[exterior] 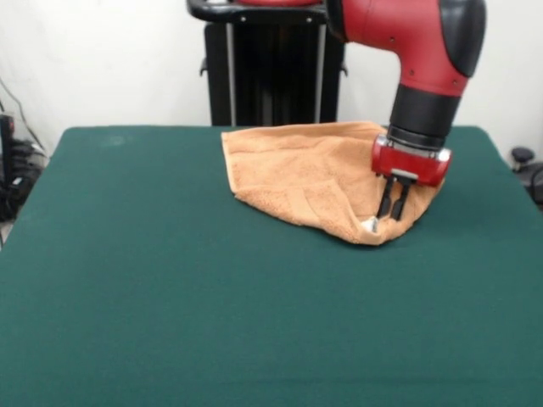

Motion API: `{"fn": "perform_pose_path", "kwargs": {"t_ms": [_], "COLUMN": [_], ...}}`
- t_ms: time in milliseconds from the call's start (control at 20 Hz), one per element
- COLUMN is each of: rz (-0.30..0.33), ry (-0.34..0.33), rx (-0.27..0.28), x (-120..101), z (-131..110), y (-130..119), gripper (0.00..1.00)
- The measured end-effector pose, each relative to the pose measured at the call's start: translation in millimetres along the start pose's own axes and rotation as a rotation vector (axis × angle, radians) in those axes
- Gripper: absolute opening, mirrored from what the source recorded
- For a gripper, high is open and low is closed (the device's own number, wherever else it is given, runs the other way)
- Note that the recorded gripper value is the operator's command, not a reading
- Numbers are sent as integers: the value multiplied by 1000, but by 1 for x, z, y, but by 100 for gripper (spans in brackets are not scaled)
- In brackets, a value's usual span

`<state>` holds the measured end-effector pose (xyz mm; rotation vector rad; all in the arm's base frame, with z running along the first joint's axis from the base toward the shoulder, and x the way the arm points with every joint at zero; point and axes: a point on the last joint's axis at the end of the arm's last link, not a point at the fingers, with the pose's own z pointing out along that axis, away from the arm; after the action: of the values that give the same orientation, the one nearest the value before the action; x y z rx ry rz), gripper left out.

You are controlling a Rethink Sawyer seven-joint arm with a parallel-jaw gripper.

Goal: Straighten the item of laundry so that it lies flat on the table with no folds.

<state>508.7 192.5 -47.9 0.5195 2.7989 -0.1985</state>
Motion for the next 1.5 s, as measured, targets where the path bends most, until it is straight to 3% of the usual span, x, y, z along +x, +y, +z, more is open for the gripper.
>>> {"fn": "perform_pose_path", "kwargs": {"t_ms": [850,1250,1500], "rz": [68,23,-8], "ry": [107,172,193], "rx": [62,94,60], "x": [-17,-28,-47], "z": [2,1,-6], "y": [9,20,51], "gripper": [0,0,0]}}
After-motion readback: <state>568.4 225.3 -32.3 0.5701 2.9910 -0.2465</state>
